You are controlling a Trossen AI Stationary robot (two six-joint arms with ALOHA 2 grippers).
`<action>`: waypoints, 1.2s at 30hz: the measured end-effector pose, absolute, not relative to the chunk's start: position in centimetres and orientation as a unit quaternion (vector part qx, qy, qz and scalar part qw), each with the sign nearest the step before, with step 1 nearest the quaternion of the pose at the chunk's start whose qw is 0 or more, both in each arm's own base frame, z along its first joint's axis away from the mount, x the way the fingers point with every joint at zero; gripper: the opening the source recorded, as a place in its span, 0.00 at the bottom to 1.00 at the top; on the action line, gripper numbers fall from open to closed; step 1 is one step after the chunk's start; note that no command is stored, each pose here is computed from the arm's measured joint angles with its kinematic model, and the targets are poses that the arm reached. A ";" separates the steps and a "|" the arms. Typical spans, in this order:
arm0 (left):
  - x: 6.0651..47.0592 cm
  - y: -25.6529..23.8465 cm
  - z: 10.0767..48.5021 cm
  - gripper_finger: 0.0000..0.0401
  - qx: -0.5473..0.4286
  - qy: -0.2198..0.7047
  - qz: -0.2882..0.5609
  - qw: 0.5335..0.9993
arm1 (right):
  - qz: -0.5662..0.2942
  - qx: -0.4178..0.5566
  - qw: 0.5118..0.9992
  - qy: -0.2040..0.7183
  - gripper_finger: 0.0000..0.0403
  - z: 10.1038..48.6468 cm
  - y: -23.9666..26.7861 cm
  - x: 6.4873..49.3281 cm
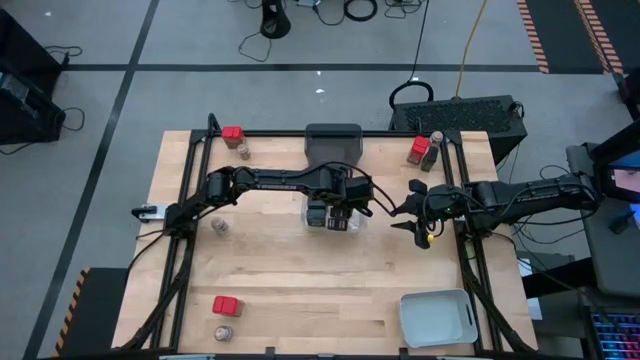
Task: Sort spices by type
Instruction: Put the green seasoning into the transparent bin
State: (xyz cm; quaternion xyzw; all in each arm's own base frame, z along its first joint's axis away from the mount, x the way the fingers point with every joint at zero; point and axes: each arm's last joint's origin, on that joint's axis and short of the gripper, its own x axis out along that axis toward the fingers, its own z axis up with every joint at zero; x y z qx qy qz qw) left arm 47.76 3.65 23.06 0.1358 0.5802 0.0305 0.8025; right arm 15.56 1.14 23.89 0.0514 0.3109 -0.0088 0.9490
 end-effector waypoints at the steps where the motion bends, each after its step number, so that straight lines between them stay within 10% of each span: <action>1: 47.8 3.6 23.1 0.47 0.136 0.580 0.030 0.802 | -0.009 0.051 0.949 0.311 0.39 23.9 1.1 15.6; 36: 39.7 7.4 33.0 0.47 0.040 0.530 -0.019 0.847 | -0.095 0.045 0.946 0.307 0.39 23.9 -1.2 15.5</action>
